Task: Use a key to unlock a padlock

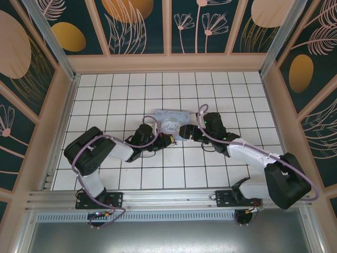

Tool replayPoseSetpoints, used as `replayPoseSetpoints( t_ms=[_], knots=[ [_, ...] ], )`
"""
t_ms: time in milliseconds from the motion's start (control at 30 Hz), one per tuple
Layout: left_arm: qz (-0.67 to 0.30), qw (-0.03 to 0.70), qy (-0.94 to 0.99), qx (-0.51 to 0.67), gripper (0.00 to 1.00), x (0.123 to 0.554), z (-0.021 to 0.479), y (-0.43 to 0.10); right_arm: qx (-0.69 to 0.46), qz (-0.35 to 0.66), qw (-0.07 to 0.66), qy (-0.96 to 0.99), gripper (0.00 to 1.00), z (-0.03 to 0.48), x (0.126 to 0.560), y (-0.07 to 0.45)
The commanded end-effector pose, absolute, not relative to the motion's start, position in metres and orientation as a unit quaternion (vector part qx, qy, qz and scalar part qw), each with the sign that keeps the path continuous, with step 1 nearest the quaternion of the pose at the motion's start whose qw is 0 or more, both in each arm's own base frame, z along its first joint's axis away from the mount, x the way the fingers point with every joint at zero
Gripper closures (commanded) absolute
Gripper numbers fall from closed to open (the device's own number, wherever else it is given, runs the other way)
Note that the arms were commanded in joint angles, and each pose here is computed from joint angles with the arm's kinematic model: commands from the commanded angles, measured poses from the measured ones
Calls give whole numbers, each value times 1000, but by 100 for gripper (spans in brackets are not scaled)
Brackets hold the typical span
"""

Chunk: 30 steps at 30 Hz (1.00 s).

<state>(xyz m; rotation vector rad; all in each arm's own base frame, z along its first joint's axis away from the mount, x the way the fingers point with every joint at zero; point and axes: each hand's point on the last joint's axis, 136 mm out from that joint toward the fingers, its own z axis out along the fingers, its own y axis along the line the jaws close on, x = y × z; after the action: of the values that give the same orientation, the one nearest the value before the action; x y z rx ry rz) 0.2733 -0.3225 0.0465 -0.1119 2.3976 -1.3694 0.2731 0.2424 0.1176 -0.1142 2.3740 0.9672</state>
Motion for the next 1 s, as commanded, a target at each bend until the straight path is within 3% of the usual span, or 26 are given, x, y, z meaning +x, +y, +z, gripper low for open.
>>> replayPoseSetpoints(
  t_ms=[0,267,567,633,967],
  knots=[
    [-491,188,850,-32,100,278,52,-325,-82,282,333,896,29,120,284,238],
    [-515,172,839,-49,100,280,60,-331,-157,199,332,909,41,89,272,254],
    [-533,154,830,-54,100,278,73,-337,-200,172,326,908,45,67,262,265],
    [-533,155,830,-53,100,279,76,-338,-197,173,326,908,49,66,262,266],
    [-525,152,836,-47,100,285,74,-343,-170,213,361,892,48,109,247,264]
  ],
)
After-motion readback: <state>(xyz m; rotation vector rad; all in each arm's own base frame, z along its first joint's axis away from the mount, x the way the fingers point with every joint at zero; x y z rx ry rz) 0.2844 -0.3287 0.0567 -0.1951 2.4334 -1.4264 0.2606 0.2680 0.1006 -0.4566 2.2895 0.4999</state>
